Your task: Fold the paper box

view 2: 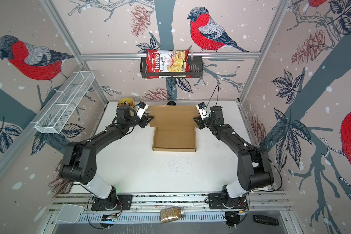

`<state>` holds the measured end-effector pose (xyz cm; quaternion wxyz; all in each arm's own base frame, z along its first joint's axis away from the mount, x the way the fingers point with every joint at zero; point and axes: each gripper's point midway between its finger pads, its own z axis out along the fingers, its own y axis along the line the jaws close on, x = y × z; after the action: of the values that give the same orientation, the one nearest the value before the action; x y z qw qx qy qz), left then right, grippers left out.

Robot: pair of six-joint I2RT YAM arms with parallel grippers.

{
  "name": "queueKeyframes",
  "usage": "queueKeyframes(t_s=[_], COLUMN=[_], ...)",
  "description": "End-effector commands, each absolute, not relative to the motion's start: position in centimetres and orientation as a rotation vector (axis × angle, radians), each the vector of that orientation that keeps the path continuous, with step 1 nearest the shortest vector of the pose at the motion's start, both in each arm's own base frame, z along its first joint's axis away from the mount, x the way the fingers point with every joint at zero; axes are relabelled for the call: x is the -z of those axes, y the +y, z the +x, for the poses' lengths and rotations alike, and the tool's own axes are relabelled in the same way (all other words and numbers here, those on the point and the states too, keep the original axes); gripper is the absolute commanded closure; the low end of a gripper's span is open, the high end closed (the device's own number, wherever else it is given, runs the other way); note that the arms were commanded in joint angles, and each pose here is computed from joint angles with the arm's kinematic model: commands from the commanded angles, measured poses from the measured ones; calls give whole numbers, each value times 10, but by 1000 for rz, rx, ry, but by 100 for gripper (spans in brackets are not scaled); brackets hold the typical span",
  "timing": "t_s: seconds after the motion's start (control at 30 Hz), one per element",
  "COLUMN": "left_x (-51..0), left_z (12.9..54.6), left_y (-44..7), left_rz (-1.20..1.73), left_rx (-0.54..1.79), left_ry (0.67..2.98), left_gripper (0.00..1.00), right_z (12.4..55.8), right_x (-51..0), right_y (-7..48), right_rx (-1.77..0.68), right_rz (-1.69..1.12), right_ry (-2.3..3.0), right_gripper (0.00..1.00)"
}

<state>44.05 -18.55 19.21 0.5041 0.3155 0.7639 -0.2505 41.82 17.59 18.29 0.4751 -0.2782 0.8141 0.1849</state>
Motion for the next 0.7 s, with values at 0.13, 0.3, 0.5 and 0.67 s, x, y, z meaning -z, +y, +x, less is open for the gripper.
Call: queueKeyframes(t_s=[0.13, 0.3, 0.5, 0.67], left_x=[-195, -192, -186, -190], left_z=[433, 432, 429, 427], left_y=[-195, -197, -202, -201], left_rz=[774, 748, 720, 668], left_rx=[679, 683, 667, 640], left_ry=[1829, 1835, 1849, 1836], left_gripper=[72, 81, 92, 97], right_z=[410, 403, 395, 391], right_x=[-187, -184, -180, -183], right_y=[178, 181, 186, 191], right_rx=[-461, -442, -413, -376], right_rz=[-657, -645, -629, -607], right_ry=[1976, 1981, 1986, 1972], right_gripper=[73, 78, 85, 92])
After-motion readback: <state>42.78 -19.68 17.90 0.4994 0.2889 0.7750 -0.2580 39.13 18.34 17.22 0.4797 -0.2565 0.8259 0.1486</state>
